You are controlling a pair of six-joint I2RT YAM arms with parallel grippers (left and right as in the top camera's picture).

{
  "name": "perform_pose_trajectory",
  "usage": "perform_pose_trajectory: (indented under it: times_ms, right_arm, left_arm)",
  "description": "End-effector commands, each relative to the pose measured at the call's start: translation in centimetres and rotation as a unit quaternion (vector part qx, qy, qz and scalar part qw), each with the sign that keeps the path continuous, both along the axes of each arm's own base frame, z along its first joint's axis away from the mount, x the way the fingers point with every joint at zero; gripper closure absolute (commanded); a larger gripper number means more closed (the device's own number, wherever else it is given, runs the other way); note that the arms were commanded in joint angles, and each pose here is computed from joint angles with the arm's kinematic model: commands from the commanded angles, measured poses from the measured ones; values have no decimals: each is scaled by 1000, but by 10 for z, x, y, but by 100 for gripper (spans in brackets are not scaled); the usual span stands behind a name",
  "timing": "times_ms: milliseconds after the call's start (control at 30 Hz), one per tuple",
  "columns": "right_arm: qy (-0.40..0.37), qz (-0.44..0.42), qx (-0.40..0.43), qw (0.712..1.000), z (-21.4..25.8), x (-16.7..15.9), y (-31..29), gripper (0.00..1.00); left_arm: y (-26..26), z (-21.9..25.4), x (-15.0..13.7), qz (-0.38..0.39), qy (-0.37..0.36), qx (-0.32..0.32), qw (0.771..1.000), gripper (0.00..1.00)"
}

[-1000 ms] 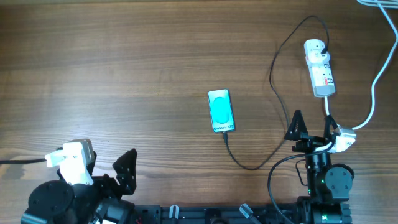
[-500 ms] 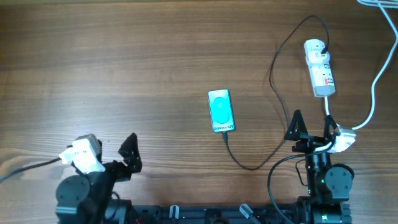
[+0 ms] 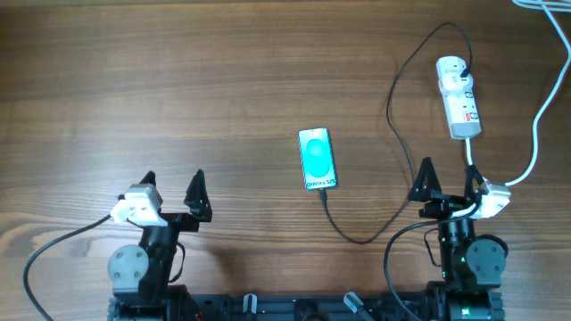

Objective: Plug charger to phone and switch on socket

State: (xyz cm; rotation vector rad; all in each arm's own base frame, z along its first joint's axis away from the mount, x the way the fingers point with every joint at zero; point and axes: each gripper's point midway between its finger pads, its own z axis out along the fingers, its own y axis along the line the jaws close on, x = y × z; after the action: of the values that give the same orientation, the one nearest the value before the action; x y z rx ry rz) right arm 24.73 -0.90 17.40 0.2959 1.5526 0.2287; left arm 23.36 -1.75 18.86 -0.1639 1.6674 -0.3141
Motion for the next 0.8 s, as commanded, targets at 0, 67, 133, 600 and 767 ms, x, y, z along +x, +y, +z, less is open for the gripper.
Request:
perform_pose_trajectory:
  times_ms: [0, 67, 133, 600, 767]
  right_arm:
    - [-6, 4, -8, 1000, 3, -1, 1, 0]
    - [-7, 5, -9, 1000, 3, -1, 1, 0]
    - [-7, 4, -8, 1000, 3, -1, 1, 0]
    - [-7, 5, -8, 1000, 3, -1, 1, 0]
    - [-7, 5, -8, 1000, 3, -1, 1, 0]
  left_arm:
    - [1, -16, 3, -3, 4, 42, 999, 0]
    - [1, -26, 5, -5, 11, 57, 998, 0]
    - [3, -35, 6, 0, 19, 58, 998, 0]
    - [11, -31, 12, 25, -17, 61, 998, 0]
    - [10, -31, 12, 23, -17, 61, 998, 0]
